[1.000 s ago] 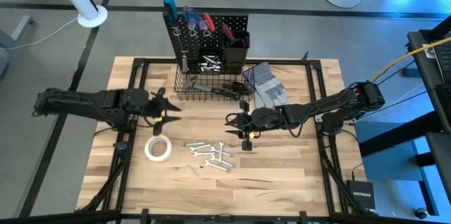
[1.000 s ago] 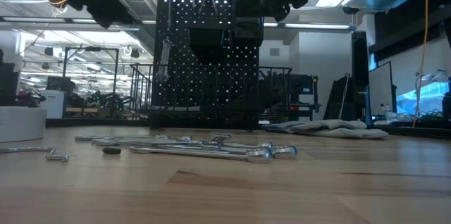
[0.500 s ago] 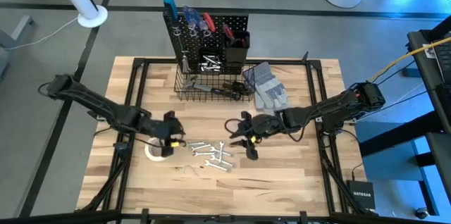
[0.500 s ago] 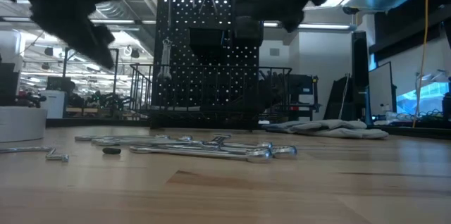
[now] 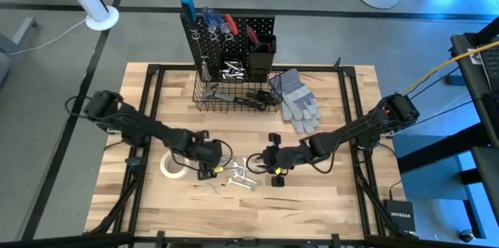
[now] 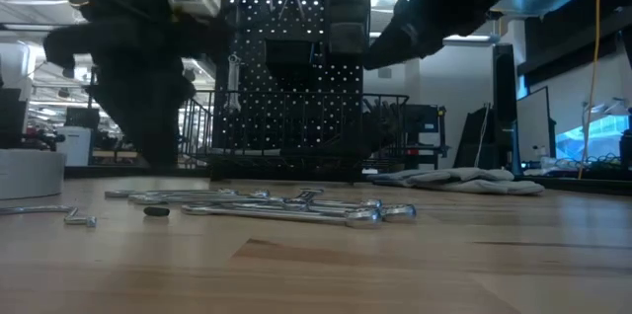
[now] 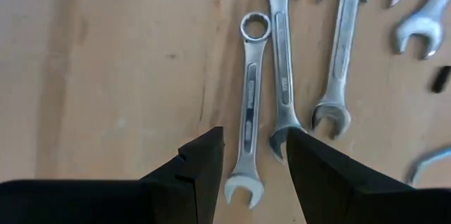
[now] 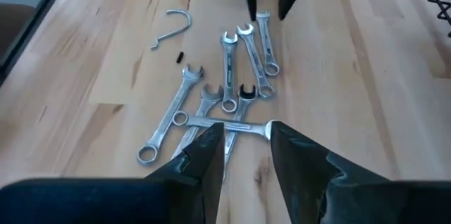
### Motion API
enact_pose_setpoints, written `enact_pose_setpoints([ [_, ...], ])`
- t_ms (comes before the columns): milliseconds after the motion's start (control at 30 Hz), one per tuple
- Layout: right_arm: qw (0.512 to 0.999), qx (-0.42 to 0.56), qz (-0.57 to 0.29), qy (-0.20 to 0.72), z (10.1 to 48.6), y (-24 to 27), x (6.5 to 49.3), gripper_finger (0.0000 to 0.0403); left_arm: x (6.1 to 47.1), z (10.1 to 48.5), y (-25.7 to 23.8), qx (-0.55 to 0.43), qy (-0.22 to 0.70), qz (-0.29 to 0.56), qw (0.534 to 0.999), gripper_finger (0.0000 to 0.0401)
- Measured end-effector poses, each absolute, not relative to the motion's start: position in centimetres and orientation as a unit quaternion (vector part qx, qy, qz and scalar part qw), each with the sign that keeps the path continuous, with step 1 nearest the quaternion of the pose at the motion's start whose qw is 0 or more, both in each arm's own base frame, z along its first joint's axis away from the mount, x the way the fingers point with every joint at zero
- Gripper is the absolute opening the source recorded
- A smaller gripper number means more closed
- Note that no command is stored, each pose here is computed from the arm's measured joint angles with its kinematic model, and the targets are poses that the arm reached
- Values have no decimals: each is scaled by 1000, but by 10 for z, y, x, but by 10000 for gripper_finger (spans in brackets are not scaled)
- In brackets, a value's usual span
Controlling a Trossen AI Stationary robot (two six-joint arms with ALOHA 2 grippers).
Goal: Hang tools onto peg board
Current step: Hang the wrench on the peg board
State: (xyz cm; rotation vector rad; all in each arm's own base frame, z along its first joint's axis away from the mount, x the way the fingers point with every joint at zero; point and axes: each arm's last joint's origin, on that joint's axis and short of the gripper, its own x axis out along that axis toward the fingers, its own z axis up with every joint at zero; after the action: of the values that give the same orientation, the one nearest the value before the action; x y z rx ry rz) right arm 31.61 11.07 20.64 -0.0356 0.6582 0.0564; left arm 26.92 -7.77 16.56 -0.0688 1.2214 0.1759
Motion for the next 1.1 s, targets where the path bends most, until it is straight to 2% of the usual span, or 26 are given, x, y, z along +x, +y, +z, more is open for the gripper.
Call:
enact_pose_setpoints([
  [267,947,-30,26,320,207,111,316,122,285,147,-59,-33,607,92,789,148],
  [1100,947,-32,27,320,207,111,316,122,294,147,-54,-73,593,55,800,148],
])
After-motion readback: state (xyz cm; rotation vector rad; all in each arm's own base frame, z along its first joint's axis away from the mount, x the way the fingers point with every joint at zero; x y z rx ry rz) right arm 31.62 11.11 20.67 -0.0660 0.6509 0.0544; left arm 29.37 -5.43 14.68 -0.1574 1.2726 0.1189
